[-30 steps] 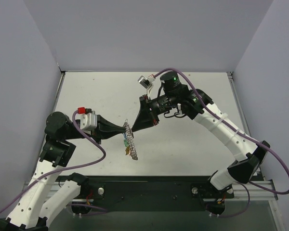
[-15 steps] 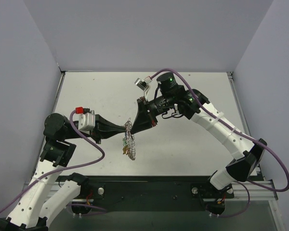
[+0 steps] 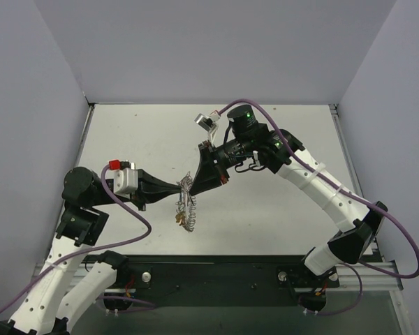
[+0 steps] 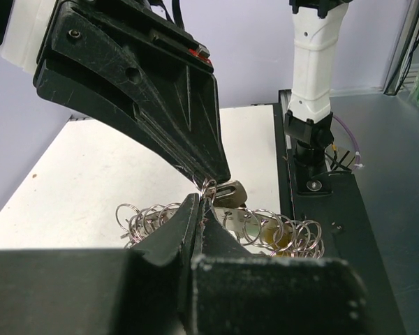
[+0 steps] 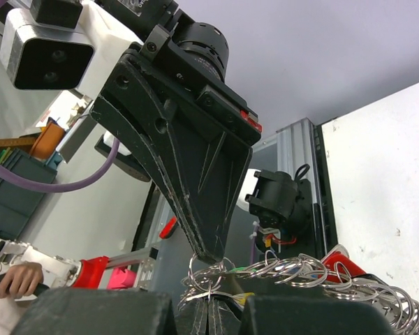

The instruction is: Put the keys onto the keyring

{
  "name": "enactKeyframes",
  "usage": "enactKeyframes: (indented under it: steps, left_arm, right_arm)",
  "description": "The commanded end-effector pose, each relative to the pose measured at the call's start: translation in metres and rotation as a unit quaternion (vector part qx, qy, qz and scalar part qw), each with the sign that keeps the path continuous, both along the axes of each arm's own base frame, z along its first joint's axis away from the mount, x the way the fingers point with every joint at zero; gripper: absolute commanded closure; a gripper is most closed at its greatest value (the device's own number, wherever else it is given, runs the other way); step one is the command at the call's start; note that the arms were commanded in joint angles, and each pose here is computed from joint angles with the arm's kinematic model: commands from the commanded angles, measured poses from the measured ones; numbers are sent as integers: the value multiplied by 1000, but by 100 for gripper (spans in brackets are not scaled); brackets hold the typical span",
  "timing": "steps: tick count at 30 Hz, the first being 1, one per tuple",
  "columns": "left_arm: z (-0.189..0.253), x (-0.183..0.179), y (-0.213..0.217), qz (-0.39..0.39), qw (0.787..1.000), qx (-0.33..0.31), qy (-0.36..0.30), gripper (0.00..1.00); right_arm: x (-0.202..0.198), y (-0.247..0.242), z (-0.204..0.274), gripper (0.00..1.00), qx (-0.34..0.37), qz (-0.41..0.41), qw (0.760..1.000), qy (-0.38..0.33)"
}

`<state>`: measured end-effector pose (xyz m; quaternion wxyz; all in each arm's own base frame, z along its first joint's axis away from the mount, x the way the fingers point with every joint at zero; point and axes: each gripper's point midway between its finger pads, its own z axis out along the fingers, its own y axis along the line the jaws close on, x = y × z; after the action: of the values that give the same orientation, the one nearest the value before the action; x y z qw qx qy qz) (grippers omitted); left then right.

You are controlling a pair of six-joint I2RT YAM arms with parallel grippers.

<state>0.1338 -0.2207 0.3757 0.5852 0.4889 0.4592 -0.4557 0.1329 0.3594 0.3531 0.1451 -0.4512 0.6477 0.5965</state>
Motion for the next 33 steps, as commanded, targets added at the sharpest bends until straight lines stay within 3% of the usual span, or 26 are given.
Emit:
enactKeyframes:
  steps: [1, 20, 33]
  left_arm:
    - [13, 0, 3, 20, 999, -8, -31, 100]
    - [4, 21, 11, 87, 995, 13, -36, 100]
    - [5, 23, 16, 108, 993, 12, -39, 100]
  right_arm:
    - [-22, -10, 34, 100, 47, 38, 998, -23]
    - [-36, -3, 51, 100, 51, 45, 997, -19]
    - [-16, 11, 48, 100, 18, -34, 999, -16]
